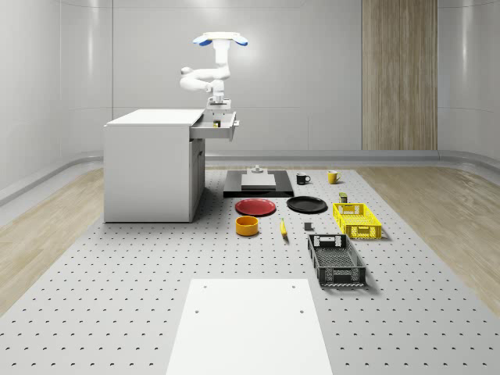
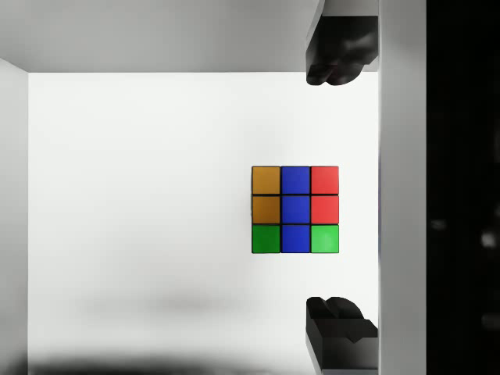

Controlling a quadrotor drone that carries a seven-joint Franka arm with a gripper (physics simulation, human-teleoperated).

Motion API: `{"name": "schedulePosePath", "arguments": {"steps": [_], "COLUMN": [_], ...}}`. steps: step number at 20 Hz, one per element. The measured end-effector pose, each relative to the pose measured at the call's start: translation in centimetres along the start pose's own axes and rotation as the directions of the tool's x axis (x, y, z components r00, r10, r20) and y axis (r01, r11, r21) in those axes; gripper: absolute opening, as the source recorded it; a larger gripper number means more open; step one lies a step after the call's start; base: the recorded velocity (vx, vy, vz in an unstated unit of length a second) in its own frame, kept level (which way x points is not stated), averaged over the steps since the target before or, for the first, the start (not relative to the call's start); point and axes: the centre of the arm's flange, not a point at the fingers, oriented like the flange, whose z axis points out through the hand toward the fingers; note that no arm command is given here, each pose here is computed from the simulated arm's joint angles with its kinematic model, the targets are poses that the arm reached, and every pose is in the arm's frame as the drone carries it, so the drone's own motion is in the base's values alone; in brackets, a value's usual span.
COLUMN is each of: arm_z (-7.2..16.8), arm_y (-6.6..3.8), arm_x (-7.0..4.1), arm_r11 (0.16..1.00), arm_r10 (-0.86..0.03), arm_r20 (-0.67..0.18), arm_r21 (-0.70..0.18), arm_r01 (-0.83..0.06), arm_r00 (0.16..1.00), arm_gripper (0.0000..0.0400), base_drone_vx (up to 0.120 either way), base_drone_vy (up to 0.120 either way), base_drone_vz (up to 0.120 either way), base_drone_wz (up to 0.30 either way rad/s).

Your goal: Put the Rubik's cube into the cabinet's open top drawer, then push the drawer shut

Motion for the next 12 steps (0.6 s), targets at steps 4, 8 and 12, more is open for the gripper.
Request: {"name": "schedulePosePath", "arguments": {"steps": [4,8,12], "arm_z": [-0.8,-1.2,-1.4], "arm_y": [0.0,0.0,0.0], "arm_x": [0.0,0.0,0.0], "arm_r11": [1.0,1.0,1.0], "arm_r10": [0.0,0.0,0.0], "arm_r20": [0.0,0.0,0.0], "arm_r21": [0.0,0.0,0.0], "arm_r01": [0.0,0.0,0.0], "arm_r00": [1.0,1.0,1.0], "arm_gripper": [0.04,0.04,0.04], "base_drone_vx": [-0.05,-0.07,0.0], "base_drone_vy": [0.09,0.09,0.12], "base_drone_vz": [0.12,0.02,0.0], "base_drone_wz": [0.0,0.0,0.0]}}
